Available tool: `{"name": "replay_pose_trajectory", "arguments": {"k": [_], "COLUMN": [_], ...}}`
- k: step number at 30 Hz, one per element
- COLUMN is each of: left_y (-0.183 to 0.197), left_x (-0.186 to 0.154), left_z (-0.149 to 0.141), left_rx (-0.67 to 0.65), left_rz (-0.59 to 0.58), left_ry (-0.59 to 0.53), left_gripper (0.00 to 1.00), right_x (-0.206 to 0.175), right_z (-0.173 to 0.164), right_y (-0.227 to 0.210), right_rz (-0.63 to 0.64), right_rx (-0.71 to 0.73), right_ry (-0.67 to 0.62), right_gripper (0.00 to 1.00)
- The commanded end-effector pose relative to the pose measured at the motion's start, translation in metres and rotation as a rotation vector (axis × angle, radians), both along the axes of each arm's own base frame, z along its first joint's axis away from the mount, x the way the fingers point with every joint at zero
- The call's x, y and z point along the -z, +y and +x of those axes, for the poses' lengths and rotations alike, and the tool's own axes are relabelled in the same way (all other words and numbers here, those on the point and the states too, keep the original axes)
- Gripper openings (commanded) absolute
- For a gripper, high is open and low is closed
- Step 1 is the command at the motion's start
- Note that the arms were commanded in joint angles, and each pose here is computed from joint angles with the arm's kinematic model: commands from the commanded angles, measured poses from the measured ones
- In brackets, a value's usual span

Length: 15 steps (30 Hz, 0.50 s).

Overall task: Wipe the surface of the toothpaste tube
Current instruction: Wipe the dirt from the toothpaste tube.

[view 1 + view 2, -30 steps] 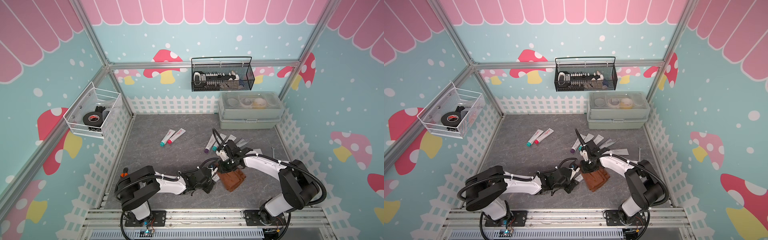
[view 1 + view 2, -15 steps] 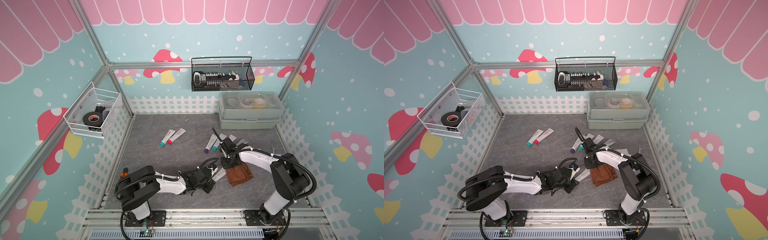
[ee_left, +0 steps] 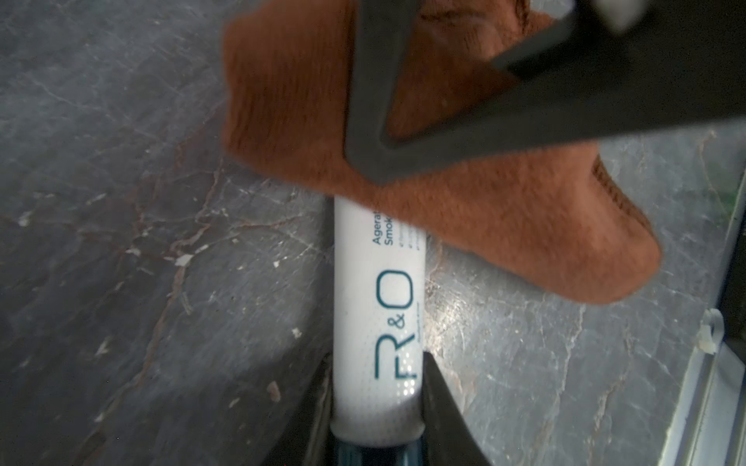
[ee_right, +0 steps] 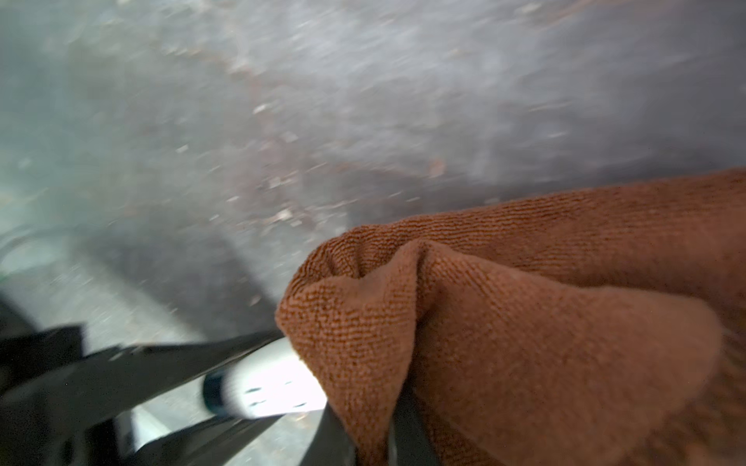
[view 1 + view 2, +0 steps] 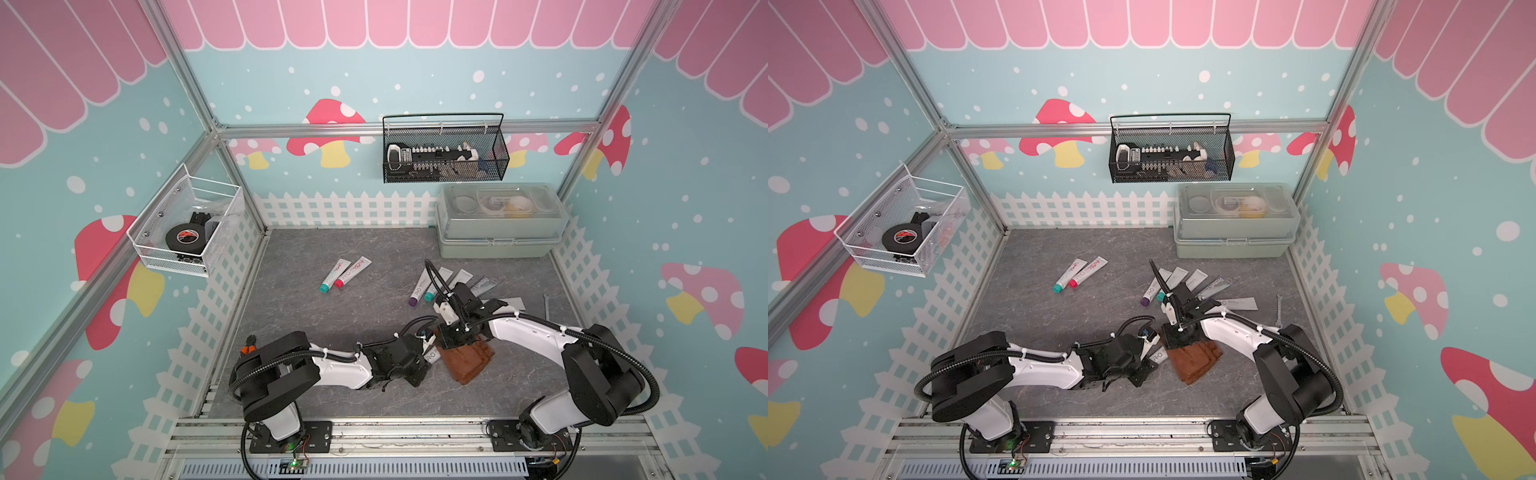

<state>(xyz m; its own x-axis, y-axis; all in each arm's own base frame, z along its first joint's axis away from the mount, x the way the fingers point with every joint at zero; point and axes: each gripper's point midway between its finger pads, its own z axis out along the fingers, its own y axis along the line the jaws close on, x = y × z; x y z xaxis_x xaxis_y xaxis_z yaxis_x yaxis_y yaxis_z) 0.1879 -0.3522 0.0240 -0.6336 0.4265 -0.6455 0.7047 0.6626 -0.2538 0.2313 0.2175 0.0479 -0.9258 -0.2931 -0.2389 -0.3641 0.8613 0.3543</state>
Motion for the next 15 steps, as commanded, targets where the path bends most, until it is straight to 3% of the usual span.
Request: {"name": "replay_pose_trajectory", "arguments": {"k": [1,7,11,15], "left_y": [0.012,0.015,0.017,0.016], "left_x": [0.013,0.011,0.009,0.009], "left_z": [0.002,0.001,0.002,0.002], "left_rx": [-0.028,-0.032,-0.040,-0.038], "left_rz": [0.054,0.051,0.047,0.047], "left_ry": [0.011,0.006,-0.001,0.001], "left_gripper": [0.27,0.27,0.27,0.27], "right_x": [0.019,0.035,0.032,0.036], "right_z": [-0.034,-0.007,0.004,0.014], "right_y": [-0.007,-0.073,-0.094,-0.098], "right_rz": [-0.043,-0.464,-0.599,-0.629], "right_rx": [-0.034,0.044,0.075,0.087], "right_ry": [0.133,0.040,-0.011,-0.016], "right_gripper": [0.06,0.06,0.05,0.05]}}
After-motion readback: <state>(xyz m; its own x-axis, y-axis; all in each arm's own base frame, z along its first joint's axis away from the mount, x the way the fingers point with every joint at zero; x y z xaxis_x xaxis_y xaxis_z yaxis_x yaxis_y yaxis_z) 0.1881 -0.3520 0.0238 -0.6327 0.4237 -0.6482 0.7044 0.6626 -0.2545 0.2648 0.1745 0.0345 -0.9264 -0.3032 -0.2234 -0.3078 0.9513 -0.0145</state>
